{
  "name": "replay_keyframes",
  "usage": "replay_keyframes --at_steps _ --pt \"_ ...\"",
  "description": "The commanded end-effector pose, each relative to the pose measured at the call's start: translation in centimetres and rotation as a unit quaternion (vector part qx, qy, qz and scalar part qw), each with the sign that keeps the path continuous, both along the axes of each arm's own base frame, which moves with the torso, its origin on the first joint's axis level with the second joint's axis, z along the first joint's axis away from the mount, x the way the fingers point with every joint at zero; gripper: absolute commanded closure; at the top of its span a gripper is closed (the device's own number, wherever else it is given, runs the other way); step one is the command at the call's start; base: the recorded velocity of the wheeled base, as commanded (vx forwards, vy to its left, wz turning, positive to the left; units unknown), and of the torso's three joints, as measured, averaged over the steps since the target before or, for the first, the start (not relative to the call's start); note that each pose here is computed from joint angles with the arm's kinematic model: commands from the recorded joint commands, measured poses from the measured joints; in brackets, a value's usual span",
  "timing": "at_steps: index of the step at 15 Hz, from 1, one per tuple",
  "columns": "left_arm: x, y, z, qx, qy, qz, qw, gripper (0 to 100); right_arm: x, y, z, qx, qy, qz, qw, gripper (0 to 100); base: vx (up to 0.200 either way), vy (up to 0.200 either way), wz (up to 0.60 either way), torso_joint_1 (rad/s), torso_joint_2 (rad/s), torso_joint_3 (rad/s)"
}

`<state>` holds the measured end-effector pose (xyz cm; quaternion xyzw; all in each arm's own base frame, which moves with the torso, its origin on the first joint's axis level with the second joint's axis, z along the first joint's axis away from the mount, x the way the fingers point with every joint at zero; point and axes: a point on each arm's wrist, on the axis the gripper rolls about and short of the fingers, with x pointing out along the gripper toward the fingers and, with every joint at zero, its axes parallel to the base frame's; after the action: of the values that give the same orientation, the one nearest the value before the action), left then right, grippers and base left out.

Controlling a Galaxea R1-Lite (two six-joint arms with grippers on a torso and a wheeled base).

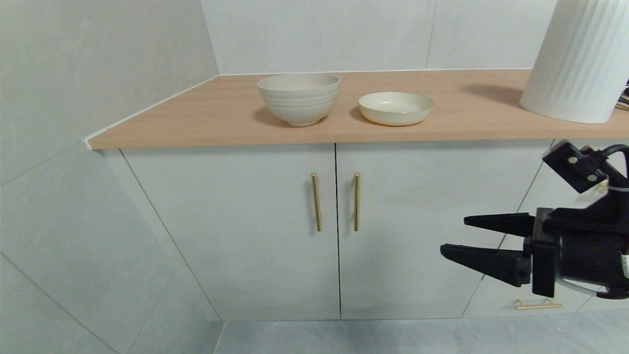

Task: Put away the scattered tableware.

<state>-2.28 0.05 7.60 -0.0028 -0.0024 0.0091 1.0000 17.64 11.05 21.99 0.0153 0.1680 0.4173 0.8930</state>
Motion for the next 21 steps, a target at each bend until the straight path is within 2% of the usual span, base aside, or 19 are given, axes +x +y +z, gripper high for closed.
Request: replay_keyframes --at_steps 1,4,7,10,13,15,17,21 --pt "0.0 0.0 0.0 0.0 0.0 0.0 1.0 0 1.5 1.6 -0.8 -0.01 0.018 0.015 1.0 0 0.0 0.0 0.0 0.0 0.0 0.0" --pt "0.0 0.0 0.0 0.0 0.0 0.001 1.0 0 3.4 3.0 0.5 0.001 0.002 0.019 1.0 0 0.0 0.0 0.0 0.0 0.0 0.0" --pt "0.0 0.0 0.0 0.0 0.0 0.0 1.0 0 5.4 5.5 -1.4 0.008 0.049 0.028 0.998 0 0.0 0.0 0.0 0.0 0.0 0.0" --pt "0.0 0.0 0.0 0.0 0.0 0.0 1.0 0 8.7 8.0 -2.8 0.024 0.026 0.032 0.999 0 0.0 0.0 0.0 0.0 0.0 0.0" --pt "0.0 0.0 0.0 0.0 0.0 0.0 1.0 0 10.8 9.6 -5.1 0.02 0.034 0.032 0.999 0 0.0 0.0 0.0 0.0 0.0 0.0" --pt "0.0 0.0 0.0 0.0 0.0 0.0 1.0 0 12.0 10.4 -6.3 0.043 0.019 0.029 0.998 0 0.0 0.0 0.0 0.0 0.0 0.0" --pt "0.0 0.0 0.0 0.0 0.0 0.0 1.0 0 12.7 10.9 -6.9 0.073 0.01 0.024 0.997 0 0.0 0.0 0.0 0.0 0.0 0.0" --pt "0.0 0.0 0.0 0.0 0.0 0.0 1.0 0 13.6 11.4 -7.7 0.072 0.011 0.02 0.997 0 0.0 0.0 0.0 0.0 0.0 0.0"
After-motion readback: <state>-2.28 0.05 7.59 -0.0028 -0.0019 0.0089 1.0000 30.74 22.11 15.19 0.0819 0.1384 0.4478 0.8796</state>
